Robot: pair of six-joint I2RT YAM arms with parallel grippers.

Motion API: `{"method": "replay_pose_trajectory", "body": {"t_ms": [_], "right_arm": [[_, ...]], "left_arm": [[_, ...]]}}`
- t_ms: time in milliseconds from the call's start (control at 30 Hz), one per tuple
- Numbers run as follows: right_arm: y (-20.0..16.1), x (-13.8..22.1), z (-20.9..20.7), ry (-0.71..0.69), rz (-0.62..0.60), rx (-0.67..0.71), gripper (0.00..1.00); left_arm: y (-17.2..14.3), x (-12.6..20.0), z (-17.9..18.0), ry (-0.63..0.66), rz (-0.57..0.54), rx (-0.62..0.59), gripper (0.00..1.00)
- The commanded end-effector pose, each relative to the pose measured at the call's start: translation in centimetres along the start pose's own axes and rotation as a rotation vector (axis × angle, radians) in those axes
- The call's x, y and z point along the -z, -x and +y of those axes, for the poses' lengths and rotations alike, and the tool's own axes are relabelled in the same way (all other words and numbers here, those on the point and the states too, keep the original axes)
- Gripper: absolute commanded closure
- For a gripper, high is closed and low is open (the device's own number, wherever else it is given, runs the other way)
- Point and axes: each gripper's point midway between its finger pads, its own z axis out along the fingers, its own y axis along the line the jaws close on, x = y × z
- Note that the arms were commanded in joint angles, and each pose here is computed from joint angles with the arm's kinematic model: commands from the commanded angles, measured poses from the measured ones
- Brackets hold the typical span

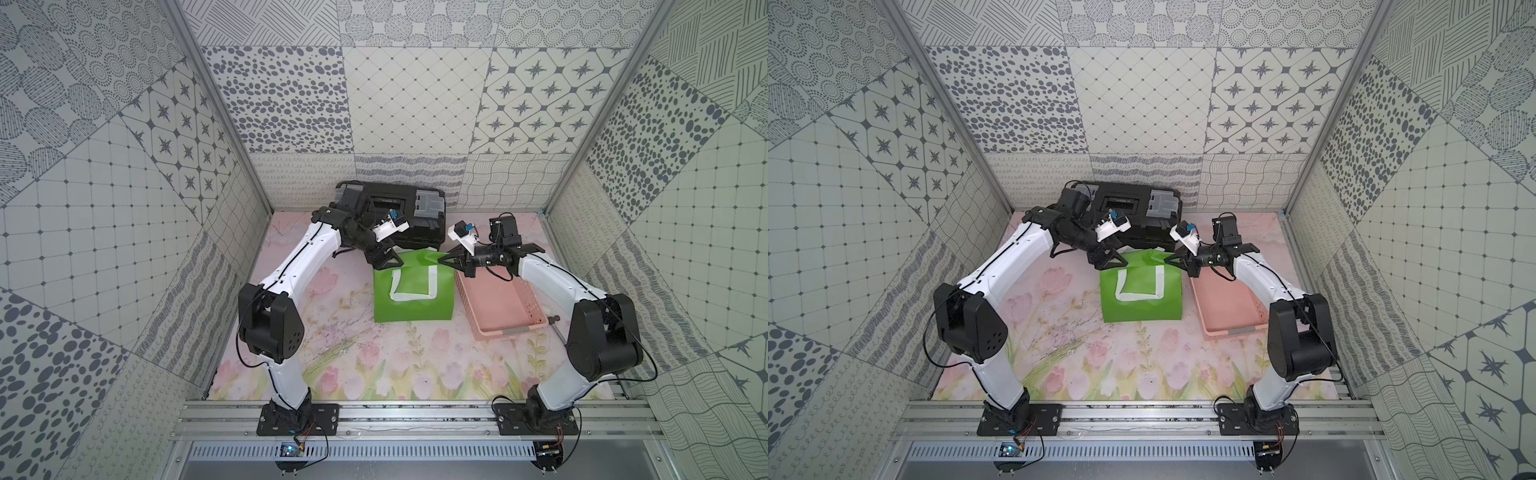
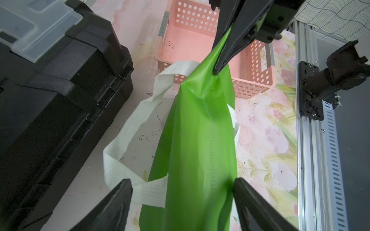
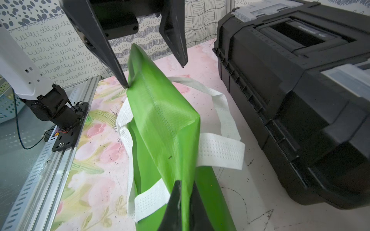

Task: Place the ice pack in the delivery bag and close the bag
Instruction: Seal the delivery bag at the center of the board.

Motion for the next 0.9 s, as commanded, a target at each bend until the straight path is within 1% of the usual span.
{"method": "replay_pose_trajectory", "body": {"t_ms": [0,67,200,267,300,467,633,867], "right_arm": [[1.1,0.8,-0.1,-0.04,-0.026,0.01,1.0],[1.1,0.9,-0.2,-0.037,-0.042,-0.007,1.0],[1.1,1.4,-0.2,-0.031,-0.06,-0.022,1.0],[1.0,1.8,-0.4,-0.041,-0.072,-0.029,1.0],[1.0,2.1,-0.5,-0.046,-0.079,-0.034,1.0],[1.5,3.8,-1.0,-0.075,-0.121,-0.048,1.0],[2.1,5.4,-1.1,-0.087,-0.184,-0.063,1.0],[2.7,5.6,-0.5,-0.043,-0.228,-0.059,1.0]], "left_arm": [[-1.6,-0.5,-0.6,-0.037,0.027,0.026,0.29],[-2.2,-0.5,-0.6,-0.028,0.047,0.017,0.44],[-2.8,0.1,-0.1,0.0,0.051,0.034,0.85],[-3.0,0.4,0.0,0.01,0.048,0.039,0.99],[-3.2,0.7,0.1,0.019,0.046,0.043,1.0],[-3.7,1.7,0.1,0.041,0.019,0.06,1.0],[-4.4,2.4,0.4,0.061,-0.032,0.102,1.0],[-4.7,2.5,0.4,0.062,-0.076,0.124,1.0]]}}
